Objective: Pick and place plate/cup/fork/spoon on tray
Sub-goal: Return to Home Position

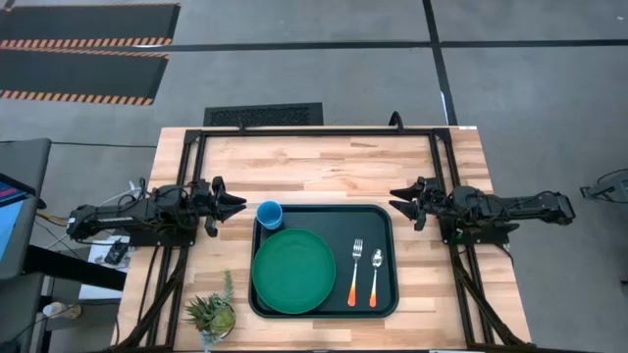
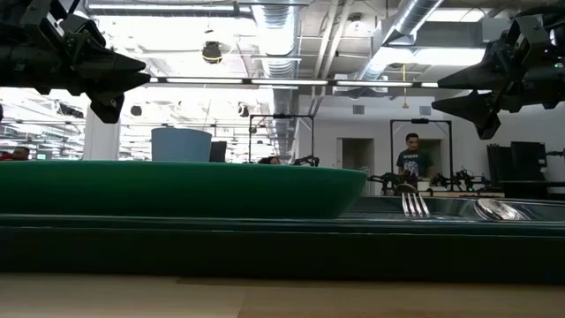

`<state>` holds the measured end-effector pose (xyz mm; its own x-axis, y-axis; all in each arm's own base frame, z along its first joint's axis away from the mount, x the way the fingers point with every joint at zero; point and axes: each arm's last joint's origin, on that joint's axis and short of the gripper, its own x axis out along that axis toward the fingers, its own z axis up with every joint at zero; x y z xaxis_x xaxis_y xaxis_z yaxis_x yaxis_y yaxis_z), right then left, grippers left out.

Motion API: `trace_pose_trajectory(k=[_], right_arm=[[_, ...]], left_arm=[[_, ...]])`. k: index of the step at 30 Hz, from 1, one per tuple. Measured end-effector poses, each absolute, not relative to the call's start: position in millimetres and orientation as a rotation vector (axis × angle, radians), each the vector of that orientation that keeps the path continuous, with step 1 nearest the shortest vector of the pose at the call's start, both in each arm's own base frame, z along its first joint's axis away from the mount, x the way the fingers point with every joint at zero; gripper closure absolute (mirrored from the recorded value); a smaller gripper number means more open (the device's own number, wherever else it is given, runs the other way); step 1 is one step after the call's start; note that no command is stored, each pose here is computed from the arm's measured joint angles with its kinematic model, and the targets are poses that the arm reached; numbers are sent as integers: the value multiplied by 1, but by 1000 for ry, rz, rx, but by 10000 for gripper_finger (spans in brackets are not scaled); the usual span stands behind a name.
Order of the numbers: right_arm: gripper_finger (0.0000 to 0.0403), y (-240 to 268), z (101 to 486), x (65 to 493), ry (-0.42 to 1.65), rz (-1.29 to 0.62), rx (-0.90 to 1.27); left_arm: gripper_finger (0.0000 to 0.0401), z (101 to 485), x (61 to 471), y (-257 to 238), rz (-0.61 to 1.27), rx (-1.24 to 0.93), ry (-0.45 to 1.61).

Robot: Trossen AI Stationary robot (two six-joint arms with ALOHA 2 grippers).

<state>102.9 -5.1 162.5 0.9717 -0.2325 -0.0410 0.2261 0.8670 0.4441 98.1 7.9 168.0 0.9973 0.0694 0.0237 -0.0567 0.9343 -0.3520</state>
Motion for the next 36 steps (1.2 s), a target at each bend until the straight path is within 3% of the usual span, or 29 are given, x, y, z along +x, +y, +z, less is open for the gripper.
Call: trace_pose_trajectory(k=[36], right_arm=[[170,-5,162,103,-14,-240,463]], left_arm=[[317,168,98,8,65,-355,-35]])
